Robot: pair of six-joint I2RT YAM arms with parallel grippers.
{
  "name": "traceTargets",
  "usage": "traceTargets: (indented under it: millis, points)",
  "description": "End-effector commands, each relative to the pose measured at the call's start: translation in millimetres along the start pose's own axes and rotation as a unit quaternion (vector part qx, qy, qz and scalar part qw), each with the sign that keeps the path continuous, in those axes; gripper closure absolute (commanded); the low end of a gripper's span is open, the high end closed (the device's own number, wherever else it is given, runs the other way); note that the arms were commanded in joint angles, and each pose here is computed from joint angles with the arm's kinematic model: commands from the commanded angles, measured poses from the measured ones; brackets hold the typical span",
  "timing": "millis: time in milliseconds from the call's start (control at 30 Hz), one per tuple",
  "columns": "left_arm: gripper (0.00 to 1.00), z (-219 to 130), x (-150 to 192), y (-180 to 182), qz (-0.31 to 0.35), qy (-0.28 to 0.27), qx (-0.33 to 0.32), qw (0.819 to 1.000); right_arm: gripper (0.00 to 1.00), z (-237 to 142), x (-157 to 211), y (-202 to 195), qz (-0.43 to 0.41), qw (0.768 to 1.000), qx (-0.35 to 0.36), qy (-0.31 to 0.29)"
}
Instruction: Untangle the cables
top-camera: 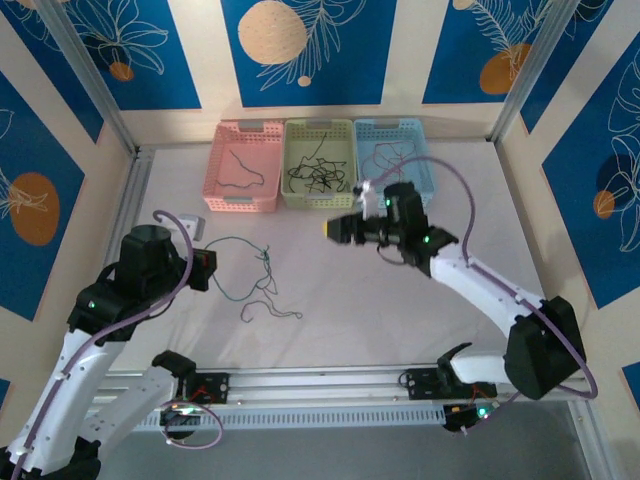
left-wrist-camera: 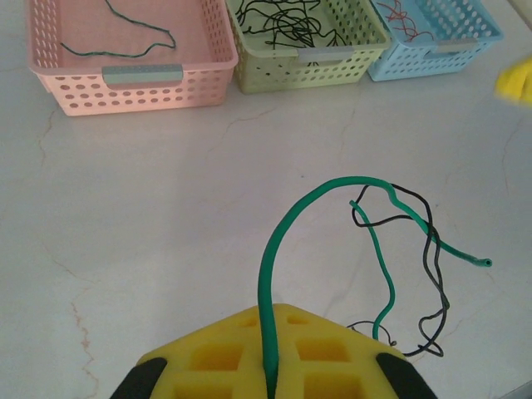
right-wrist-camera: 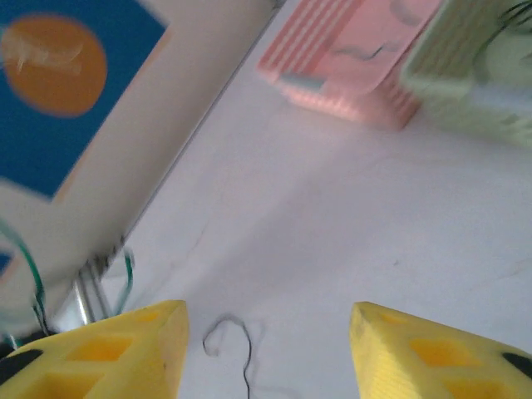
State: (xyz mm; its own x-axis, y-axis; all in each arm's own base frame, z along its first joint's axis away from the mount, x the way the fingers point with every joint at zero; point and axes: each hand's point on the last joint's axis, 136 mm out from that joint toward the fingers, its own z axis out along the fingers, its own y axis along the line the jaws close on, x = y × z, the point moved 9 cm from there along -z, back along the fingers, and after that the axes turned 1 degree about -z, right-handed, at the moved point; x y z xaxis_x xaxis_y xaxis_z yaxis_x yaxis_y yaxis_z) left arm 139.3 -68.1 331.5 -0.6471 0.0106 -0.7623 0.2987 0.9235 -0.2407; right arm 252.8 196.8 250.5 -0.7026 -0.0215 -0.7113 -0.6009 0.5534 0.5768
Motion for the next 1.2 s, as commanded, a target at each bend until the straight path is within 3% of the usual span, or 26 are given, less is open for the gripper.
traceTargets:
  millis: [0,133,300,700,933,1067,1167]
  points:
    - [1.0,-14.6,-7.1,-7.2,-0.01,-0.02,0.03,0.999,0.43,11.2,35.1,14.8,-0.088,0.992,-0.094,-0.002]
    - [1.0,-24.5,-11.3,-9.3,-0.009,-0.029,0.035,0.999,0.4,35.4,81.0,26.1,-0.121,0.983,-0.128,0.043]
    - [1.0,-29.3,-13.9,-10.6,-0.008,-0.031,0.037,0.999,0.39,72.8,109.0,39.2,-0.164,0.97,-0.14,0.11]
    - [1.0,-36.0,-11.4,-8.4,-0.006,-0.031,0.025,0.999,0.41,114.3,128.3,56.0,-0.194,0.944,-0.208,0.167]
    - [1.0,-36.2,-10.4,-6.7,-0.003,-0.029,0.016,0.999,0.43,112.8,137.7,58.6,-0.186,0.937,-0.231,0.182]
    - [1.0,-37.2,-11.2,-6.6,-0.002,-0.032,0.014,0.999,0.39,111.8,143.3,58.2,-0.187,0.937,-0.23,0.187]
    - [1.0,-36.9,-11.2,-6.6,-0.002,-0.034,0.014,0.999,0.44,114.0,146.1,55.0,-0.185,0.938,-0.22,0.195]
